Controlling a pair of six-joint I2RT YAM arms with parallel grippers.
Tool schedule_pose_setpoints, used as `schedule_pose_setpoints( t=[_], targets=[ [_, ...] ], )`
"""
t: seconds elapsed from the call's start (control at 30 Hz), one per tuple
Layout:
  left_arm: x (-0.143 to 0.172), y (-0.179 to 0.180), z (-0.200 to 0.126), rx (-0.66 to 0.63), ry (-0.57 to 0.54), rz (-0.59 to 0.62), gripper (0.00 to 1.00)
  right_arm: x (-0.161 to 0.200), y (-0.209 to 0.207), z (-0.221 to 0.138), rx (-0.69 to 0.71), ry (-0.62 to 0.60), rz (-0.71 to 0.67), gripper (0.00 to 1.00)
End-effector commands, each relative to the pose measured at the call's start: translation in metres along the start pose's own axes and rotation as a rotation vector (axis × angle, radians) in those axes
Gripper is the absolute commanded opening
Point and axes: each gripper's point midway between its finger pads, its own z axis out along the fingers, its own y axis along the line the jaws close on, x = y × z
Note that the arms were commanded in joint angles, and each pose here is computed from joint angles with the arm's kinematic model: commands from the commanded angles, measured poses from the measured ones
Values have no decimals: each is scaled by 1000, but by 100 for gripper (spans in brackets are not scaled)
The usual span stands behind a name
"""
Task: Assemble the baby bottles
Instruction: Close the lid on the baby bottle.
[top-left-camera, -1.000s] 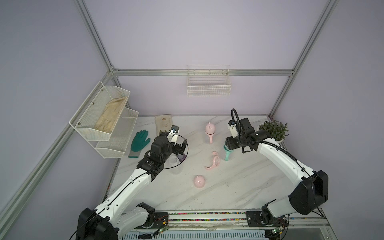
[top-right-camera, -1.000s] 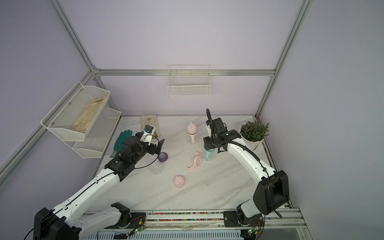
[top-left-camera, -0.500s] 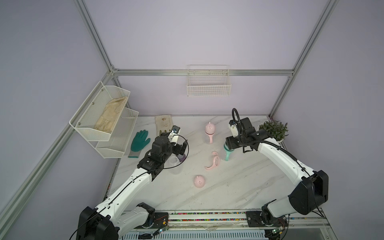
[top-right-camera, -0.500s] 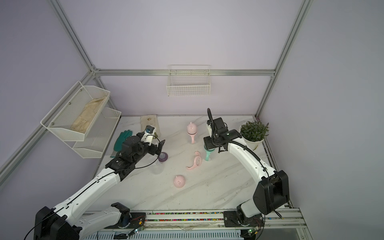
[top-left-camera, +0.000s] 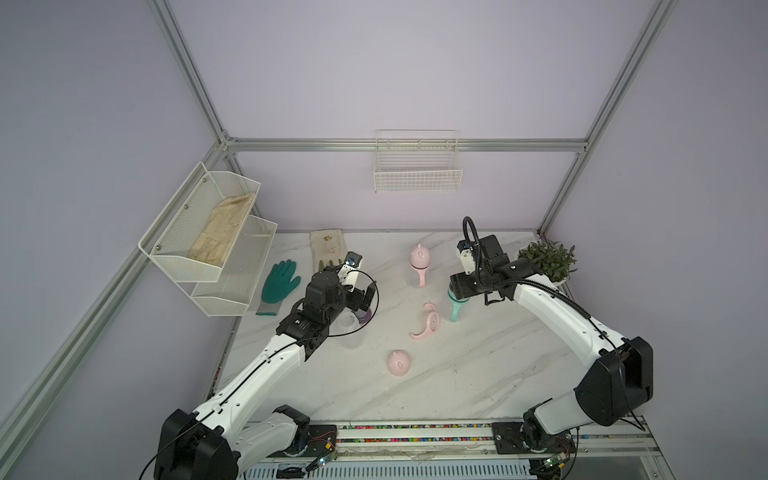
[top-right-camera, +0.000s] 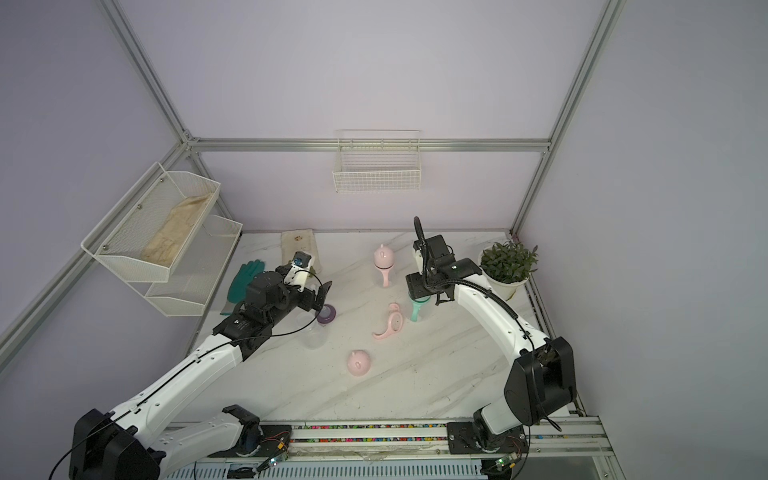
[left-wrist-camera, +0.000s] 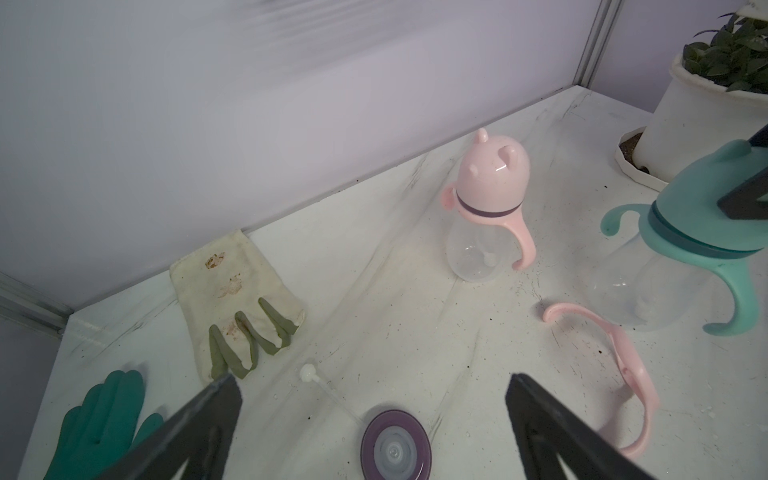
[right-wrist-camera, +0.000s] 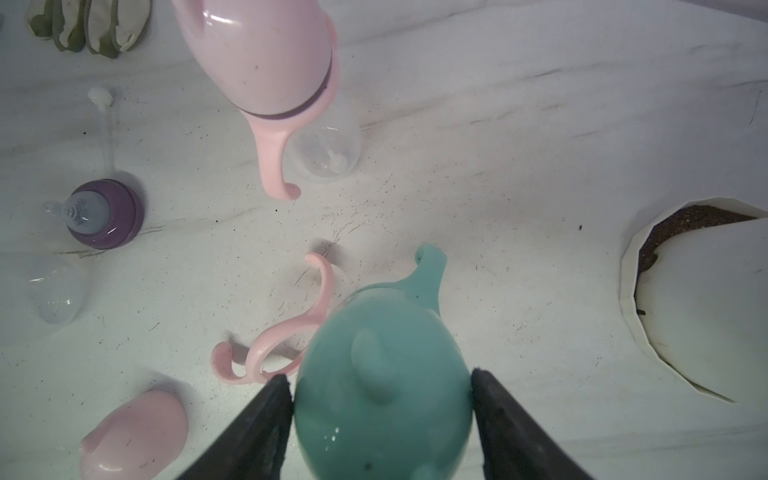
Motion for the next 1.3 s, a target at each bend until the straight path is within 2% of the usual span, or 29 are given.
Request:
schedule_pose_setpoints(
  t=[0.0, 0.2, 0.37, 0.77, 1.0, 1.17, 1.27],
  targets=[
    [-27, 2, -2, 11, -61, 7, 100, -21, 2, -13, -23, -80, -7, 74],
    [-30, -4, 3, 41, -72, -2, 100, -38, 7, -28, -51, -140, -16, 78],
    [-33, -7, 5, 57, -77, -4, 100, -39, 5, -26, -38, -136, -7, 79],
    [-28, -7, 5, 55, -67, 11, 100, -21, 2, -28, -33, -116, 15, 68],
    [-27, -6, 6, 52, -65, 13, 100, -22, -1, -33, -19, -130, 22, 67],
    [-27, -6, 9, 52, -66, 0, 100, -39, -7, -42, 10, -195, 5, 70],
    [-28, -13, 12, 88, -68, 1, 100, -46, -4, -37, -21, -219, -7, 70]
  ],
)
